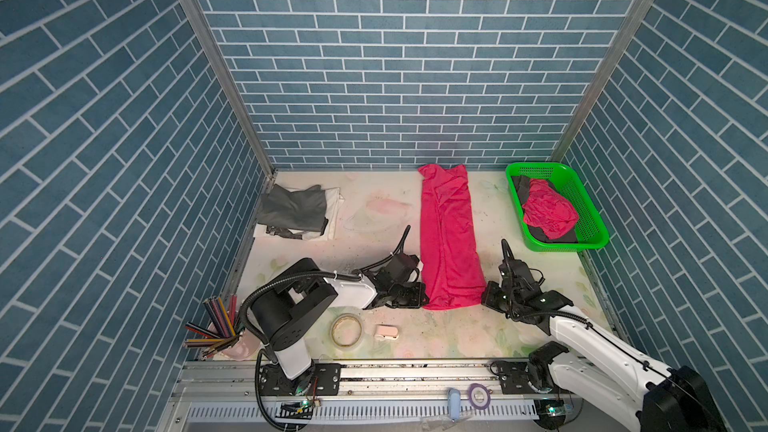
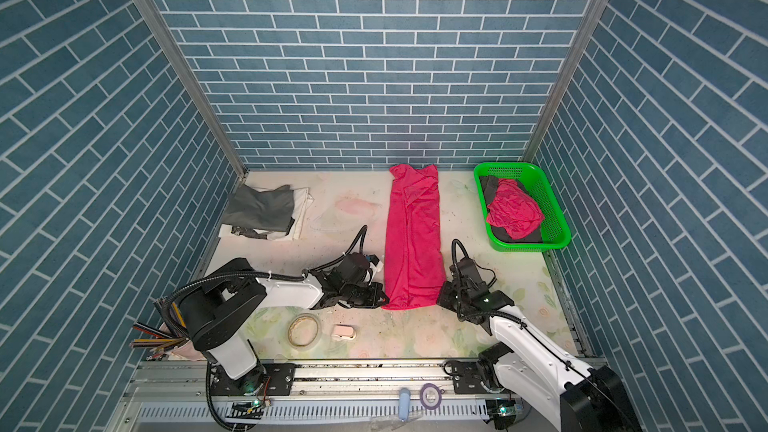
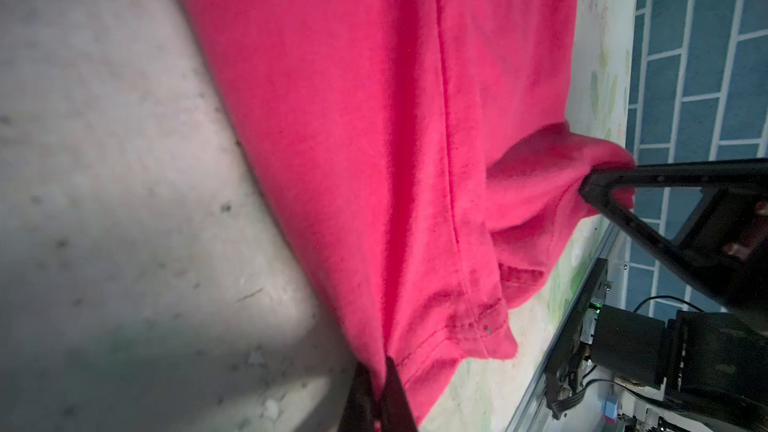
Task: Fold and stack the t-shirts
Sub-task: 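Move both grippers to the strip's near end and grasp its corners, then lift the near end with both grippers and fold it over toward the far end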
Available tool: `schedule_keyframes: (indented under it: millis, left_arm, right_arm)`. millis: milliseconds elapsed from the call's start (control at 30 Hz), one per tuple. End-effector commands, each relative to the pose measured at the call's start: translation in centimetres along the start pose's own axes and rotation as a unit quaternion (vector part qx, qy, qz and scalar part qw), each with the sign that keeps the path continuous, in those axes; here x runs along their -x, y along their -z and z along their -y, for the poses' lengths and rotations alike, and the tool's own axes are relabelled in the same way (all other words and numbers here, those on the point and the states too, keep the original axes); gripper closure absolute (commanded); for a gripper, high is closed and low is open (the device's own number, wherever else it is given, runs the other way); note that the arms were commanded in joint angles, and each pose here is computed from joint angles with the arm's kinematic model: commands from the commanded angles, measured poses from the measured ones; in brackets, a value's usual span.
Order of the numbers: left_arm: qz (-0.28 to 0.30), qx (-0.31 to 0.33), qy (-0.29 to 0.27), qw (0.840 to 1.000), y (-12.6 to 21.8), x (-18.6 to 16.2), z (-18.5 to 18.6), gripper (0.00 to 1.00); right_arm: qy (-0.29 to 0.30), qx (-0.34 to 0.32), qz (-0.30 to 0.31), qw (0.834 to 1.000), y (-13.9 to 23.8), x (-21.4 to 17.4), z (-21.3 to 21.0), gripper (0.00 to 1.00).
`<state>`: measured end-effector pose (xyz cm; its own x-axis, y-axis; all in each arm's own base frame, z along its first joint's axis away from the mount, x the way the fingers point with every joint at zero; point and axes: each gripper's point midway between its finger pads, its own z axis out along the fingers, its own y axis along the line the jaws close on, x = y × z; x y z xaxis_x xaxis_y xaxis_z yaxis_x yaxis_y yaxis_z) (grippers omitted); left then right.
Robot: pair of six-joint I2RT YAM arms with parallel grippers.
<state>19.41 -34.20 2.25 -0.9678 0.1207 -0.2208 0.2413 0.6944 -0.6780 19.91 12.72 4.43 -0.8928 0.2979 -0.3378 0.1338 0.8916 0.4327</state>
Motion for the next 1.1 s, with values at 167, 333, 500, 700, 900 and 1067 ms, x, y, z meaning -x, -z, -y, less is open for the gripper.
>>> schedule_keyframes:
  millis: [167,333,500,700,900,1067]
  left_arm:
    - [0.025,0.008,0.011,1.0,3.1,0.3,0.5,1.0]
    - [0.029,-0.002,0.027,0.999,4.2,-0.8,0.3,1.0]
    - [0.029,0.007,0.043,0.999,5.7,-3.2,-1.2,1.0]
    - [0.05,0.006,0.059,0.997,8.1,-4.0,-1.2,1.0]
    - [0.093,-0.036,0.073,0.992,10.2,2.2,0.1,1.0]
    - [0.095,-0.055,0.049,0.993,9.9,8.4,1.7,1.0]
  right_arm:
    - [0.046,-0.007,0.006,0.999,1.2,1.0,-1.9,1.0]
    - [0.069,-0.009,-0.02,0.997,1.1,-1.5,-2.4,1.0]
    - [0.087,-0.021,-0.051,0.995,1.3,-5.2,-2.5,1.0]
    - [0.091,-0.004,-0.033,0.995,3.6,-6.1,-5.5,1.0]
    - [0.103,0.01,0.031,0.994,4.4,-1.0,-8.5,1.0]
    - [0.102,0.023,0.061,0.993,2.9,4.9,-9.5,1.0]
